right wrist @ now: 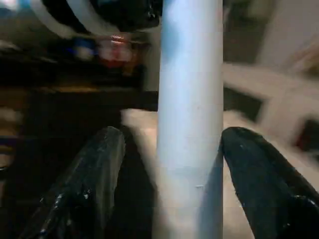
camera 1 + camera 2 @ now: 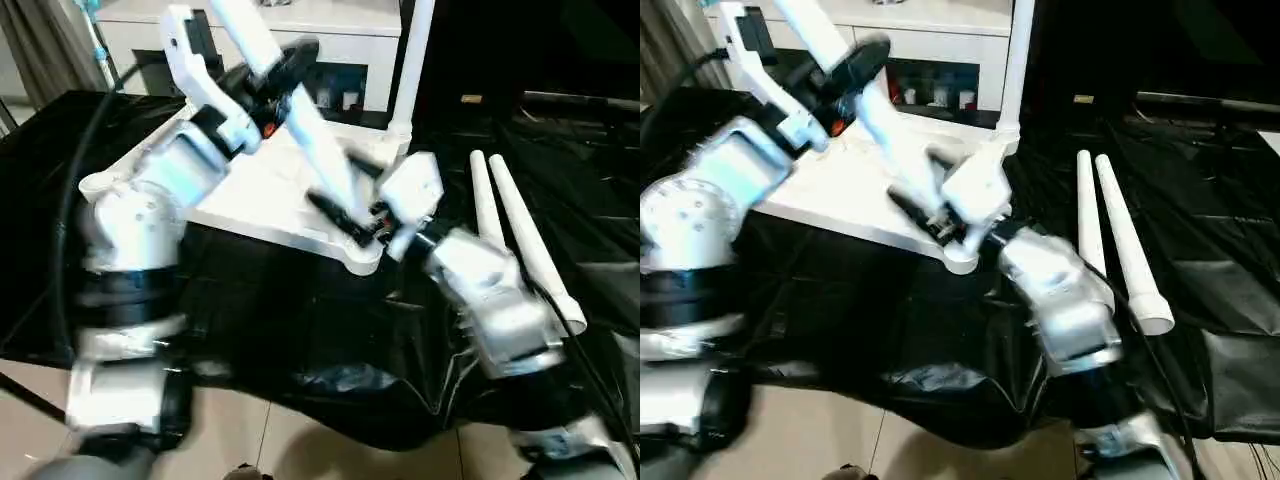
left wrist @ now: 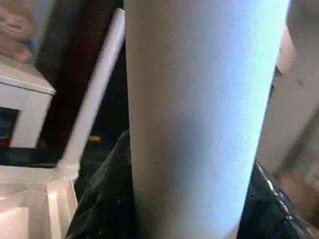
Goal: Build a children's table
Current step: Pick table leg
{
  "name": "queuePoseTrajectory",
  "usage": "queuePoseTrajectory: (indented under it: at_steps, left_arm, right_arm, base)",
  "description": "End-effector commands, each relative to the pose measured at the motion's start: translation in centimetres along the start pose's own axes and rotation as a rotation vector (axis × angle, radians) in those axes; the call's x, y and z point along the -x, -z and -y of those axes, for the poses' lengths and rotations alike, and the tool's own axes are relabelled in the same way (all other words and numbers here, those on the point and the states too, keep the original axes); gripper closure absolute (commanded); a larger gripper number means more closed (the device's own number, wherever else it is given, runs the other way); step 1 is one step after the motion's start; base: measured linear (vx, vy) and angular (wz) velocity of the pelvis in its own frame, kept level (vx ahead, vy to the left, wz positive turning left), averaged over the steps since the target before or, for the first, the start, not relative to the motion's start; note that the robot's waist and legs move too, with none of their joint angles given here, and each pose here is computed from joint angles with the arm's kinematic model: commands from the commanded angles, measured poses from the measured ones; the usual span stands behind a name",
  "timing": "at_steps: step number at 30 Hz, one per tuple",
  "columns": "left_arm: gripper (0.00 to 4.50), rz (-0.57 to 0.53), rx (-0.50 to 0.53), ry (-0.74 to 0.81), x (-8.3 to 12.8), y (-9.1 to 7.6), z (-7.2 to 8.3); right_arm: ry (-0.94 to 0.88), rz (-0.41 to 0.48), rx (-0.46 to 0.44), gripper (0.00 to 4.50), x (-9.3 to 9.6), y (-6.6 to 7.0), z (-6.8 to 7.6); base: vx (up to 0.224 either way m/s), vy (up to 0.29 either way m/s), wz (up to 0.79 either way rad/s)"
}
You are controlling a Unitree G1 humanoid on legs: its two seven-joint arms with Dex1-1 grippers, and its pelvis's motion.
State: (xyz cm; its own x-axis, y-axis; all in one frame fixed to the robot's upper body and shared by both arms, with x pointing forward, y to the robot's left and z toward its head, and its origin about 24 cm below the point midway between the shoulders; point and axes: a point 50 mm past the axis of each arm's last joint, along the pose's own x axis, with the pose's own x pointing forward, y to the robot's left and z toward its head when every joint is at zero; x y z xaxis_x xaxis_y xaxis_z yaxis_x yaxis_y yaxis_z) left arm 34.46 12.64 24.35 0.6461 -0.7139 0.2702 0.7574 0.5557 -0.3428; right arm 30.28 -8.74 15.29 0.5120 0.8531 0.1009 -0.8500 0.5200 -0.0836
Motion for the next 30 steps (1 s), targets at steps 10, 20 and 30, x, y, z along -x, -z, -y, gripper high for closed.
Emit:
queuePoseTrajectory:
  at_steps: [10,20,30]
  left_arm:
    - [2.77,-0.19,-0.007,0.506,0.7,0.1,3.6]
    - [2.78,-0.149,0.074,0.576,0.6,-0.2,4.1]
    - [2.78,-0.159,0.076,0.567,0.6,0.0,4.1]
  right_arm:
    - [-0.293,-0.249,-0.266,1.21,2.4,0.5,0.6]
    - [-0.33,-0.284,-0.358,1.6,2.4,0.9,0.0]
    - [-0.351,-0.279,-0.38,2.42,2.6,0.8,-0.5]
  base:
    - [0.0,0.0,0.0]
    - [0.0,0.0,0.0]
    - [0.0,0.0,0.0]
